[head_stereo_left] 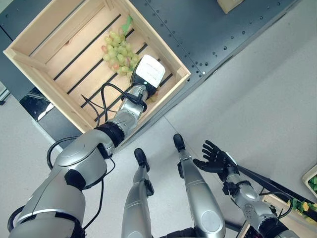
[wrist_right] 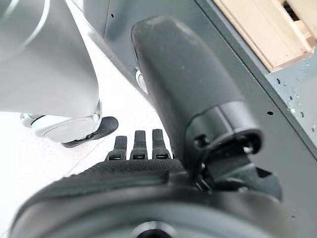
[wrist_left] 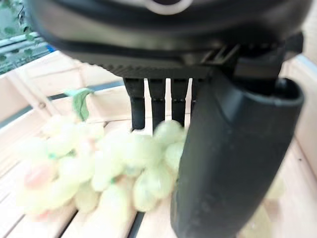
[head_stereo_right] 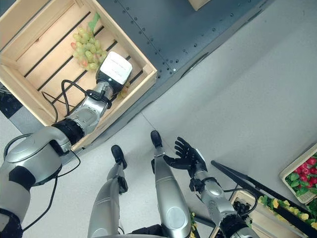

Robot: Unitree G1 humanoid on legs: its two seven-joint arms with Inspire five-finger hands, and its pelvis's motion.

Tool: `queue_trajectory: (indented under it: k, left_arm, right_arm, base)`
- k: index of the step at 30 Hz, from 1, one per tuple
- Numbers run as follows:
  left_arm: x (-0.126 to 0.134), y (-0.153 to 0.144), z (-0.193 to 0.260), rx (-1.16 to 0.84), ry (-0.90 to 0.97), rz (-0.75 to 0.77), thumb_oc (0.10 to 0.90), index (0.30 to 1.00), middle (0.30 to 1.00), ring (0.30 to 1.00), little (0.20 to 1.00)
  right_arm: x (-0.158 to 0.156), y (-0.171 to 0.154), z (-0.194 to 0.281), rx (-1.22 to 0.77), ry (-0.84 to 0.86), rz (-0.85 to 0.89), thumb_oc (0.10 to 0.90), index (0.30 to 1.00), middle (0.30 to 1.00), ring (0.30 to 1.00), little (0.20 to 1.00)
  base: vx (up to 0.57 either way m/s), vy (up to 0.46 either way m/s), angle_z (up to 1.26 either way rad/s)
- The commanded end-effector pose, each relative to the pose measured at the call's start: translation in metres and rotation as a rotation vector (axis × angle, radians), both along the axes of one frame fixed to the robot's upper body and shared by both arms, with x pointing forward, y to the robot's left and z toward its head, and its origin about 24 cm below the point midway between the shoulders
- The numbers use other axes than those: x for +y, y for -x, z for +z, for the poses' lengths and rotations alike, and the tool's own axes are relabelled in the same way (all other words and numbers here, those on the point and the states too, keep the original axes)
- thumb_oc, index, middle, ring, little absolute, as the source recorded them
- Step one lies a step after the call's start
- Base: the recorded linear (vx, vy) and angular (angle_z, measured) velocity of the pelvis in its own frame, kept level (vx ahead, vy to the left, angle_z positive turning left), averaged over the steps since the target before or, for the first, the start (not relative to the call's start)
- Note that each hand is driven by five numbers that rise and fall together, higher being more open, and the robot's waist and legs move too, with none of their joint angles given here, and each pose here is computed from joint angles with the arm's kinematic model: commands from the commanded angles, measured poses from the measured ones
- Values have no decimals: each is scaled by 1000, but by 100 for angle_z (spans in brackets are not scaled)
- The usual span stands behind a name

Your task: Pick up the fruits from the basket on one side to the basket on the other side

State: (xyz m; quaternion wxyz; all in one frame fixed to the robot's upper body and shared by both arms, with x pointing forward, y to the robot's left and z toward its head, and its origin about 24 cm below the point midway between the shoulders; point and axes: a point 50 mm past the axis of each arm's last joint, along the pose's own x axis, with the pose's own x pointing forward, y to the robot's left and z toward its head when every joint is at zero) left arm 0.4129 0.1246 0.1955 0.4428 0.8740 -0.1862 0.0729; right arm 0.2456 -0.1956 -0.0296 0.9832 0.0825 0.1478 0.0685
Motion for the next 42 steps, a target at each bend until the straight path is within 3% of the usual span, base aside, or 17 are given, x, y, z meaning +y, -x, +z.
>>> queue_trajectory:
  k: [1,18,30,39,41,42]
  left_arm:
    - [60,-7,32,-107,-16,272,400,300,300,300,300]
    - [75,0,30,-191,155,62,400,300,300,300,300]
    - [48,27,59,-419,158,-325,400,300,300,300,300]
    - [29,41,82,-505,146,-470,400,300,300,300,300]
    - [25,43,85,-497,136,-496,471,406,406,406,406]
    - [24,43,85,-493,134,-502,536,505,505,505,505]
  right_arm:
    - [12,-6,13,-98,-78,-16,800,900,900,900,900]
    - [7,1,12,-108,-70,-37,800,900,900,900,900]
    - [0,16,10,-113,-60,-80,800,900,900,900,900]
    - [-1,21,9,-114,-55,-74,800,900,900,900,900]
    - [-2,21,9,-112,-59,-77,800,900,900,900,900]
    - [-2,21,9,-111,-58,-76,800,900,900,900,900]
  base:
    - [0,0,0]
    - [-3,-1,2]
    - [2,-2,2]
    - [0,0,1]
    - [0,0,0]
    - [0,0,0]
